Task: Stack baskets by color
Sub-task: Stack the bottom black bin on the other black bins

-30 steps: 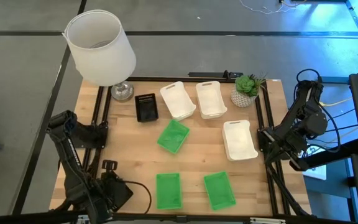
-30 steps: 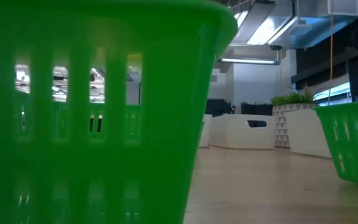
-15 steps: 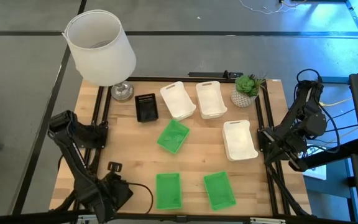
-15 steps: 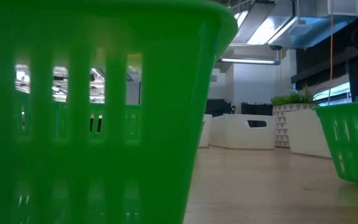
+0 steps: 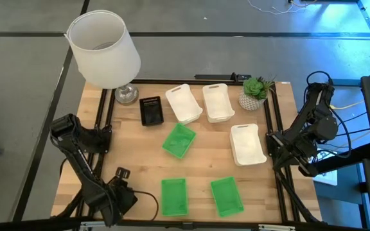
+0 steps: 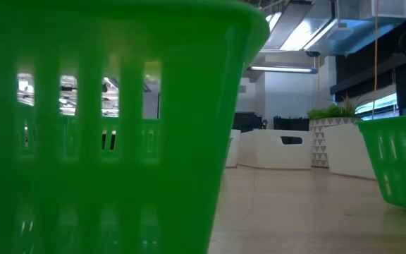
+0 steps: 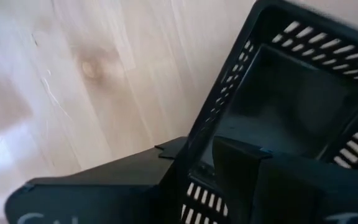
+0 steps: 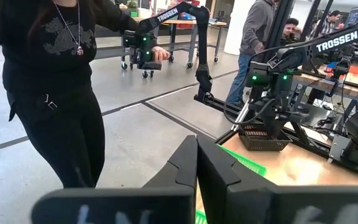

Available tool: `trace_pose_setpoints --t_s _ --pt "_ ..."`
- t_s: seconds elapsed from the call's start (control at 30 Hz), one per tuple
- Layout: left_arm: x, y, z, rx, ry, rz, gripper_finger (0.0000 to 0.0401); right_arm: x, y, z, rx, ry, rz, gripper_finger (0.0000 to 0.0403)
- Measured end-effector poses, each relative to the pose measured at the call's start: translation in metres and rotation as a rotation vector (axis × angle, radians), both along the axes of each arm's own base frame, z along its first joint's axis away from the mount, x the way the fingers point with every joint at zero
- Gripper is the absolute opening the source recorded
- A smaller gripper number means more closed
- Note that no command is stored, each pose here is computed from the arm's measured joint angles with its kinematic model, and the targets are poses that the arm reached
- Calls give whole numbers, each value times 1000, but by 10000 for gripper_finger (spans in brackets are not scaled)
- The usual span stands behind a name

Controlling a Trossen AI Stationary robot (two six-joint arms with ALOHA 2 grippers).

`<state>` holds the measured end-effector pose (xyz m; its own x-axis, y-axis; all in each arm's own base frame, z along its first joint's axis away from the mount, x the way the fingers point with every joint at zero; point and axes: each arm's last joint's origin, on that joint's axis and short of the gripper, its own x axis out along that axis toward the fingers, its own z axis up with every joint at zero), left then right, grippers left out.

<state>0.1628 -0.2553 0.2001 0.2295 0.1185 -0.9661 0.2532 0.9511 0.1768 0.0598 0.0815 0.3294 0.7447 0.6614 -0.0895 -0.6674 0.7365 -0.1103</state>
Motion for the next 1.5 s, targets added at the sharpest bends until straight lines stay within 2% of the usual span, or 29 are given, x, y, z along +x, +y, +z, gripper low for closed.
trace_pose_setpoints --t_s 0.37,0.57,1.0,1.5 --pt "1 8 -13 18 16 5 66 0 0 0 -2 -2 0 7" --pt "5 8 -26 -69 47 -52 66 0 0 0 -3 -3 0 7" --pt "17 16 -26 -52 14 11 66 0 0 0 -3 -3 0 7" --pt "19 13 -26 -85 -11 14 61 0 0 0 -2 -3 0 7"
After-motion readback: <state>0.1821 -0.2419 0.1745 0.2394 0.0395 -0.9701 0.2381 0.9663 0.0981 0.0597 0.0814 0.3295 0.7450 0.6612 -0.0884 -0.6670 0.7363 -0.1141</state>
